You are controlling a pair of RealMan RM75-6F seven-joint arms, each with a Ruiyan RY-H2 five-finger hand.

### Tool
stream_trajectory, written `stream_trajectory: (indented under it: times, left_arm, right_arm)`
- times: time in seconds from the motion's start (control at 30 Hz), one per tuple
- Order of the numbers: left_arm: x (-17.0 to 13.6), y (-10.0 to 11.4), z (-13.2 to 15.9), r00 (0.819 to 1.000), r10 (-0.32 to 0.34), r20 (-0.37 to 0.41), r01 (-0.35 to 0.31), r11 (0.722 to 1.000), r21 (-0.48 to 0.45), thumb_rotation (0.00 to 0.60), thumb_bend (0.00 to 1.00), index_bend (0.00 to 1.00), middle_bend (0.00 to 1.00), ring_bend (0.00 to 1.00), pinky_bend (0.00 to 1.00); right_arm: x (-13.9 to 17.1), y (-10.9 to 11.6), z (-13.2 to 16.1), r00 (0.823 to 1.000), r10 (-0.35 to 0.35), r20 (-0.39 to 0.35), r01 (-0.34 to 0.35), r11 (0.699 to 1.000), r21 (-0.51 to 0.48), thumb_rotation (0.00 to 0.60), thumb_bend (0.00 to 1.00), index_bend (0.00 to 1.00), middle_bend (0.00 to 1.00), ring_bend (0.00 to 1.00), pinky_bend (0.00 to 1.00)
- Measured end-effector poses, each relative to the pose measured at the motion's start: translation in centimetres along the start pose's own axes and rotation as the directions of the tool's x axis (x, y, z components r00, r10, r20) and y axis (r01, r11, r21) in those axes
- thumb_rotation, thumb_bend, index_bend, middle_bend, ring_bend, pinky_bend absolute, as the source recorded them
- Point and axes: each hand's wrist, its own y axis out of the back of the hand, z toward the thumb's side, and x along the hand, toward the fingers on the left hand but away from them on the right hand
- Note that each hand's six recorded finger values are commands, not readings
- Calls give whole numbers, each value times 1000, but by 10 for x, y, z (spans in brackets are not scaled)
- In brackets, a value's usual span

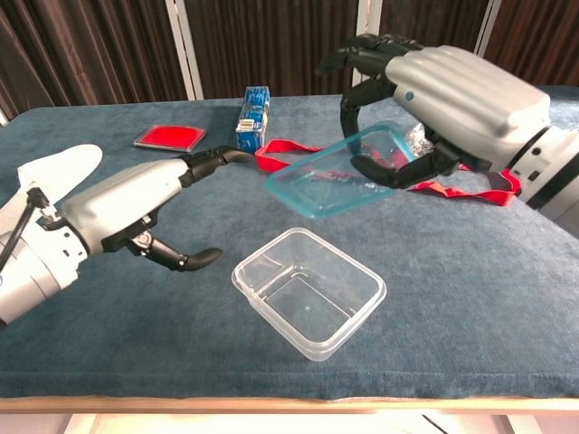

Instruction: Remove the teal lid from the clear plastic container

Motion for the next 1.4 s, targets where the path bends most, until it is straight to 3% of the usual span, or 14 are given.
stream_trajectory:
  times: [0.2, 0.4, 0.5, 0.57, 0.63, 0.73, 0.83, 0.97, 1.13, 1.4]
  left_arm:
    - [-16, 29, -19, 998, 59, -24, -59, 998, 35, 600, 313, 0, 0, 0, 0]
    - [-48, 63, -48, 990, 115, -76, -106, 988, 114, 600, 315, 0, 0, 0, 0]
    - [-66, 74, -61, 984, 134, -117, -119, 985, 124, 600, 316, 0, 0, 0, 0]
    - [-74, 76, -68, 981, 134, -140, -119, 987, 113, 600, 315, 0, 0, 0, 0]
    - [-78, 76, -73, 979, 131, -158, -115, 988, 106, 600, 316, 0, 0, 0, 0]
    - [-83, 75, -82, 975, 128, -184, -109, 988, 107, 600, 316, 0, 0, 0, 0]
    - [-87, 77, -86, 971, 134, -196, -115, 988, 104, 600, 317, 0, 0, 0, 0]
    - [-92, 80, -89, 967, 152, -202, -135, 986, 96, 600, 317, 0, 0, 0, 0]
    - [-103, 87, -96, 962, 158, -221, -138, 985, 103, 600, 317, 0, 0, 0, 0]
    - [-137, 108, -99, 951, 51, -305, 1, 986, 169, 600, 317, 0, 0, 0, 0]
  right_arm:
    - [5, 20, -37, 999, -23, 37, 18, 991, 133, 600, 630, 781, 243, 43, 44]
    - [25, 21, -81, 996, 36, 76, -58, 947, 316, 600, 631, 772, 242, 43, 44]
    - [38, 8, -94, 991, 93, 93, -122, 917, 380, 600, 630, 689, 240, 43, 42]
    - [44, -3, -101, 984, 138, 110, -171, 901, 399, 600, 625, 568, 219, 27, 20]
    - [50, -18, -104, 971, 198, 132, -234, 891, 389, 600, 537, 414, 182, 5, 0]
    - [58, -38, -106, 947, 278, 161, -318, 884, 343, 600, 298, 166, 125, 0, 0]
    - [61, -44, -102, 932, 317, 174, -355, 897, 264, 600, 175, 15, 77, 0, 0]
    - [64, -43, -91, 918, 361, 162, -387, 905, 177, 600, 120, 0, 19, 0, 0]
    - [76, -33, -83, 886, 441, 144, -457, 883, 106, 600, 96, 0, 0, 0, 0]
    - [111, 0, -80, 844, 510, 169, -525, 849, 62, 600, 61, 0, 0, 0, 0]
